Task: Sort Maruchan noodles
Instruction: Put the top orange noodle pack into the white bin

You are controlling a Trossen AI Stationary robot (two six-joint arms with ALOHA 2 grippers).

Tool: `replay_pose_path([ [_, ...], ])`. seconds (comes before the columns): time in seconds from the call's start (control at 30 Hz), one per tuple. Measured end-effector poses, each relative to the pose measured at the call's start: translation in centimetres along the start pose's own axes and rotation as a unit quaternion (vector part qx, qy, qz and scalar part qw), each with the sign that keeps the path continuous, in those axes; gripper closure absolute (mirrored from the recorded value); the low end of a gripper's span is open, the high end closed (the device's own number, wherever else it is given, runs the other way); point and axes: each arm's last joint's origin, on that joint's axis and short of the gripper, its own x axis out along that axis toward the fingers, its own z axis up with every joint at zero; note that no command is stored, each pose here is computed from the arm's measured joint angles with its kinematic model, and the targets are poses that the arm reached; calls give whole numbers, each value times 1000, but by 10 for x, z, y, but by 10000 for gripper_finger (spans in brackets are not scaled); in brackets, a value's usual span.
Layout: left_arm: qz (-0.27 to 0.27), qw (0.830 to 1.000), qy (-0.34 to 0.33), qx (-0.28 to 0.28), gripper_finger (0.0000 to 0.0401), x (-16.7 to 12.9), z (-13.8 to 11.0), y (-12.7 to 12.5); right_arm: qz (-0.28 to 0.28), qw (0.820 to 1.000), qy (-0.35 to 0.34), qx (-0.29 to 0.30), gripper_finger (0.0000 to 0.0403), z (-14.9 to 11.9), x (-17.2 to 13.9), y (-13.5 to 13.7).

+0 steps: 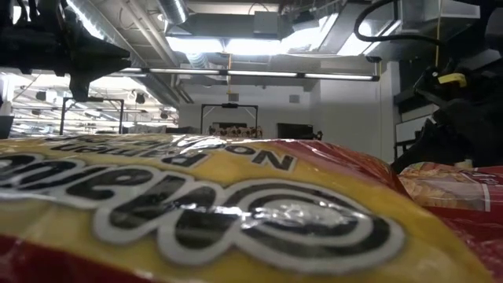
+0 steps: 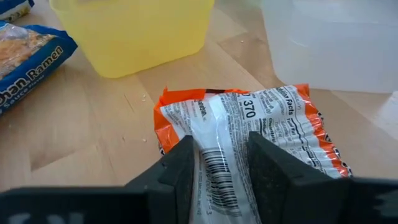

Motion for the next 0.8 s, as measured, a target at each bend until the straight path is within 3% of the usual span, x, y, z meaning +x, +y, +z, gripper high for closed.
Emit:
replay_pose_path([
  [0.37,0,1000,0,0,319,0,0,0,10,1000,2,8,397,2,0,3],
  [0.8,0,1000,0,0,319,0,0,0,36,999,0,14,401,19,-2,22],
])
